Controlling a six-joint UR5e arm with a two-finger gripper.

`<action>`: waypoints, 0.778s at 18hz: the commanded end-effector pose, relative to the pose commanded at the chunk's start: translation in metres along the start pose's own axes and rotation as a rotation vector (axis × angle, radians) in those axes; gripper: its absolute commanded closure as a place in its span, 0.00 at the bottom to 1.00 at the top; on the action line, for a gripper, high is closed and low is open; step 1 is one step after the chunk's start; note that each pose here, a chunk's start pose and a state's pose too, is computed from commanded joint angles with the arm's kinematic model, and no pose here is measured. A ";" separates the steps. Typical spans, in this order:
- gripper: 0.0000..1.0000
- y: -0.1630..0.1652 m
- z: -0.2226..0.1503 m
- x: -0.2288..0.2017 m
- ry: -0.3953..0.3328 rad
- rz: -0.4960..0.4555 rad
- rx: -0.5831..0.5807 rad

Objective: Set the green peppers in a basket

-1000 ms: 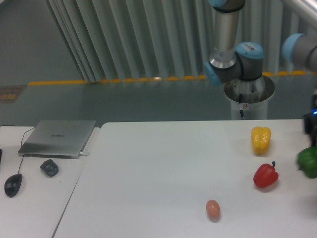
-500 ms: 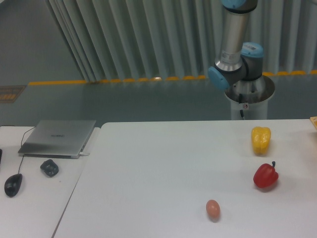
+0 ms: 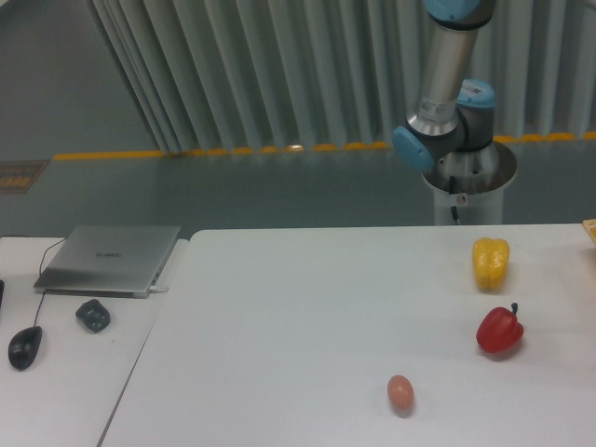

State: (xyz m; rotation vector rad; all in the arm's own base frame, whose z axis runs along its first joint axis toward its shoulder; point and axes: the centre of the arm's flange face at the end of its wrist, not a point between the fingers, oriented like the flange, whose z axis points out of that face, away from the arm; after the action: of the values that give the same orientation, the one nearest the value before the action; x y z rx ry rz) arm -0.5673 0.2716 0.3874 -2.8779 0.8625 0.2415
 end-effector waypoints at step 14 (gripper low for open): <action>0.00 -0.070 -0.068 0.029 0.126 0.242 -0.015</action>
State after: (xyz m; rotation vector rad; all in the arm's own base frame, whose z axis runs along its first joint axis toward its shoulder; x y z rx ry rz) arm -0.4963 0.3026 0.4536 -2.8236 1.2387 0.0905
